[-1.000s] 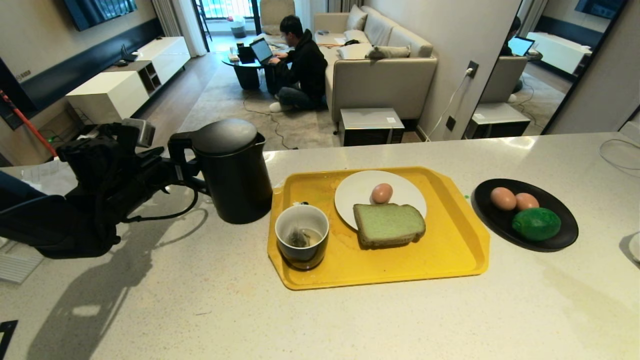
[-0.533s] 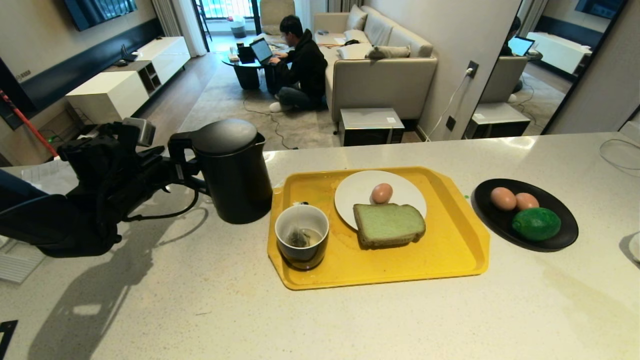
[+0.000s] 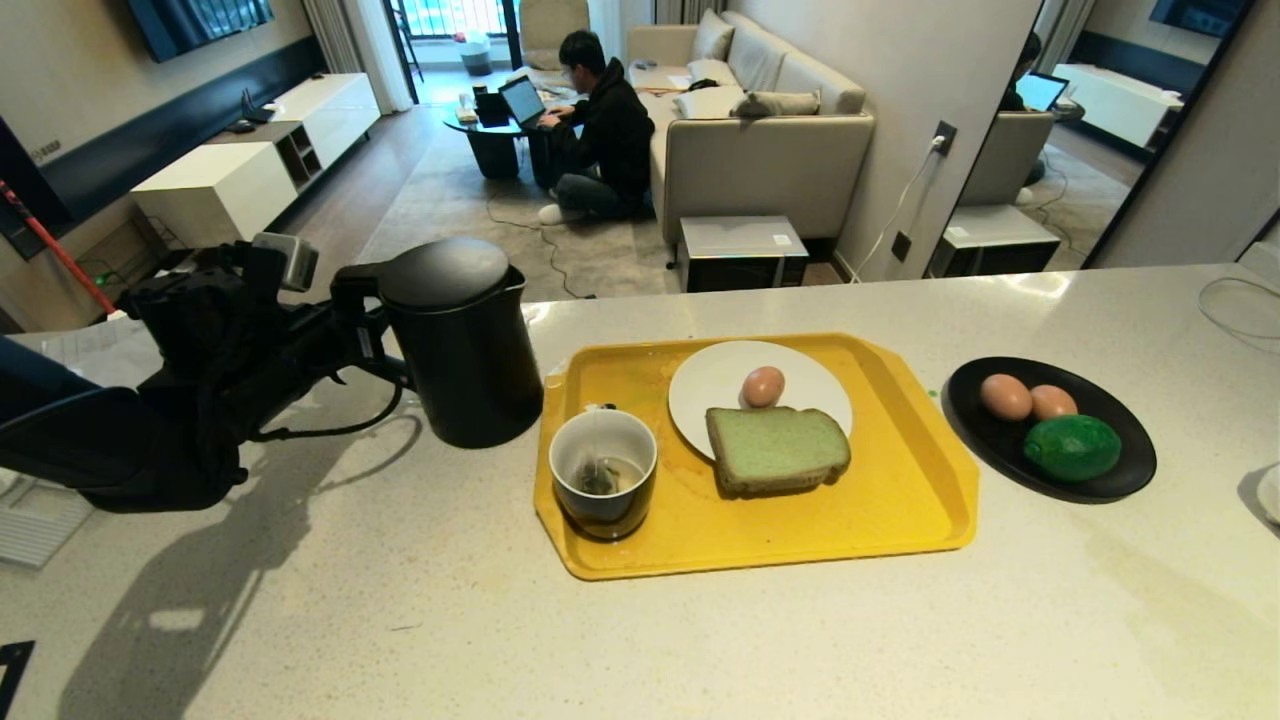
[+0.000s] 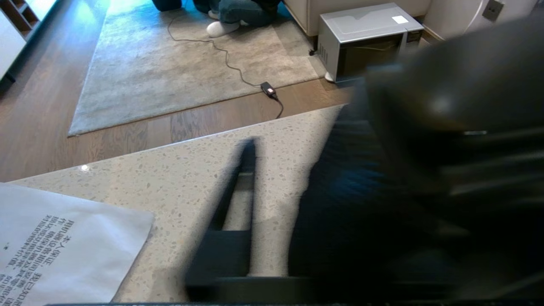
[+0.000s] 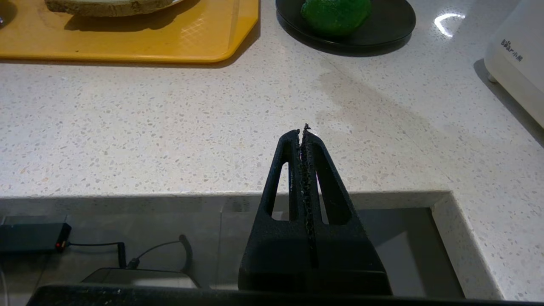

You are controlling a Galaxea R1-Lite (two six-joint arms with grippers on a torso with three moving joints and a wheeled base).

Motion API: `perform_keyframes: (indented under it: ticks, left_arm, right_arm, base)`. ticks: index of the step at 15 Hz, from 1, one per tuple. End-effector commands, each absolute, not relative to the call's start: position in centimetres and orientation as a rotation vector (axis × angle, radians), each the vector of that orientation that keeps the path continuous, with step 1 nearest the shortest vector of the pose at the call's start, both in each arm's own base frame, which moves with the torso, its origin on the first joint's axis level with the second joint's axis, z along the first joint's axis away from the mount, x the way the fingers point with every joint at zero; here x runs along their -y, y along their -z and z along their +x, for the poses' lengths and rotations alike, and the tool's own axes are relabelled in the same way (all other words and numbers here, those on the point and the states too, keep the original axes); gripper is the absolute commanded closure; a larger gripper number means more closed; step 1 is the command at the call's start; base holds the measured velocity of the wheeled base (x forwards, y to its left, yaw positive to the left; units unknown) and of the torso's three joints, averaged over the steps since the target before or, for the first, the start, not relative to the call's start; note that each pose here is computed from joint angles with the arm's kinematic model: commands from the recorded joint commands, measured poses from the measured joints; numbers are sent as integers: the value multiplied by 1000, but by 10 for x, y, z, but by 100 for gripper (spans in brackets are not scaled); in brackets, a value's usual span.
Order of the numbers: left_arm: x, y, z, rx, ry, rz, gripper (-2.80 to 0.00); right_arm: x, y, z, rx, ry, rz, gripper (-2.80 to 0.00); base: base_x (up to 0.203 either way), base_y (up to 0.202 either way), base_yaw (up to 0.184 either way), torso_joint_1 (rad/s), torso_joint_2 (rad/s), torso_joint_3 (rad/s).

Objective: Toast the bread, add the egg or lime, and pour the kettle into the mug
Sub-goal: Pick up the kettle

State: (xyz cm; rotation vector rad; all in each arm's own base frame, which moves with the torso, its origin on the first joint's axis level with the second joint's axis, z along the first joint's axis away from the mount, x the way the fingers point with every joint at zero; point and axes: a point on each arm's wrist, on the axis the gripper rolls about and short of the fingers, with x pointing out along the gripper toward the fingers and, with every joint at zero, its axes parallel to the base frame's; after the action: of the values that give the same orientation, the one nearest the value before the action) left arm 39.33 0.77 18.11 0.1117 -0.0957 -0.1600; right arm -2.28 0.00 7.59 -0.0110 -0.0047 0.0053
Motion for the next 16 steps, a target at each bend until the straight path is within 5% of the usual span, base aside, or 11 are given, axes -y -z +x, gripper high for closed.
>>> perform_keyframes:
  ticks: [1, 16]
  left_arm:
    - [-8, -188, 390, 118, 157, 112, 0]
    - [-13, -280, 333, 275, 136, 124, 0]
  right_arm:
    - [0, -76, -23, 3, -6, -12, 0]
    - [0, -76, -23, 3, -6, -11, 0]
  base:
    - [0, 0, 0, 0, 0, 0]
    - [0, 0, 0, 0, 0, 0]
